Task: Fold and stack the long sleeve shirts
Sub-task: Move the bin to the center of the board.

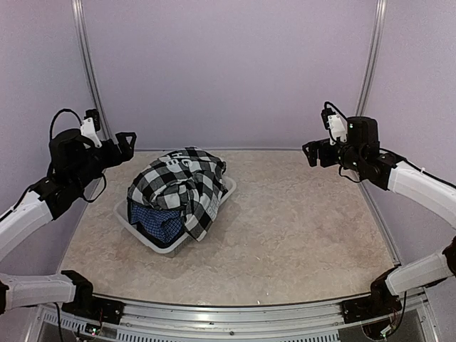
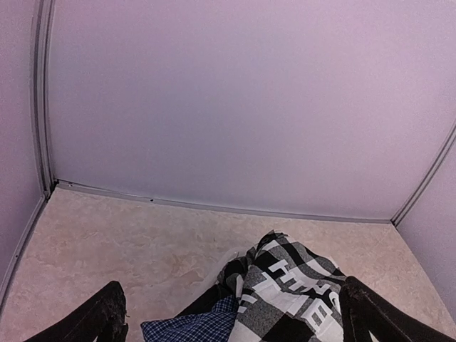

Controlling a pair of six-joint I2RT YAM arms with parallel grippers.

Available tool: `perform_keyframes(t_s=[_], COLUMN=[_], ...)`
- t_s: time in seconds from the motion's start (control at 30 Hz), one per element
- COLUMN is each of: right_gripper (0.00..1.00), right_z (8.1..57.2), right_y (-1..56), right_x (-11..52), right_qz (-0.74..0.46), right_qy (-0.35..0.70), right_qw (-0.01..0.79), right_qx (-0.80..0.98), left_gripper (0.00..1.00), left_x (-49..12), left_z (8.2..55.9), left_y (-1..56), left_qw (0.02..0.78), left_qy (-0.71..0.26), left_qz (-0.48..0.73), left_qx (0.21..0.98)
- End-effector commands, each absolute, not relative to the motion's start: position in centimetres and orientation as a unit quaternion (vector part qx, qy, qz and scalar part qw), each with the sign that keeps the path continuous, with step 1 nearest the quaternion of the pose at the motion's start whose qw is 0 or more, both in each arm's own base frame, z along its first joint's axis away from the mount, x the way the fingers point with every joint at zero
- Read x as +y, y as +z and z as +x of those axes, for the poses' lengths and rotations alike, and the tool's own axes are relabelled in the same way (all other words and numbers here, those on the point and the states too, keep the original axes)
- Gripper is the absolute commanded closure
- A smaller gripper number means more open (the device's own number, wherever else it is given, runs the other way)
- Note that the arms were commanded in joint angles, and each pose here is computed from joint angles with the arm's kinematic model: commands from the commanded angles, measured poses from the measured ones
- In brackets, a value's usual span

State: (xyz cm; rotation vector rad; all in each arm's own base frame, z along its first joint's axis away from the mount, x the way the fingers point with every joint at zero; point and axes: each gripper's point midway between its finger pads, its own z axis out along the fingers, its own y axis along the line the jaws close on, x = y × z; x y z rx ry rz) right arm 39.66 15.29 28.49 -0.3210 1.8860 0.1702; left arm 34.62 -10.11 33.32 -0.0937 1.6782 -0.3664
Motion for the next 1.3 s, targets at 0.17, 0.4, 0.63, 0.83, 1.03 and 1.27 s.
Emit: perform_keyframes(t_s=[0.17, 0.4, 0.63, 0.83, 1.03, 1.27], right_gripper=[0.01, 0.0, 0.0, 0.0, 0.01, 0.0], right_z=[39.5, 39.4, 38.1, 37.2, 36.6, 36.5], right_y=[29.8, 29.7, 28.3, 27.3, 26.9, 26.5], right_x=[15.0, 15.3, 16.6, 17.4, 17.8, 18.0], right_qz=[-0.126, -0.132, -0.166, -0.18, -0.181, -0.182], right_qy=[0.077, 0.08, 0.108, 0.131, 0.152, 0.157], right_qw=[0.586, 0.568, 0.525, 0.516, 0.515, 0.515], right_qx=[0.797, 0.809, 0.827, 0.827, 0.824, 0.823], left_gripper=[0.01, 0.01, 0.03, 0.05, 0.2, 0.35], left_x=[-11.7, -12.3, -10.5, -6.2, -3.8, -3.6], left_z=[34.4, 34.3, 34.2, 34.1, 33.4, 34.0], left_y=[33.3, 32.5, 27.2, 22.1, 16.8, 12.2], left_qw=[0.648, 0.631, 0.533, 0.454, 0.371, 0.304], left_qy=[-0.158, -0.147, -0.135, -0.146, -0.09, -0.113], left_qz=[-0.013, -0.003, -0.015, -0.063, -0.081, -0.085], left_qx=[0.745, 0.762, 0.835, 0.877, 0.921, 0.942])
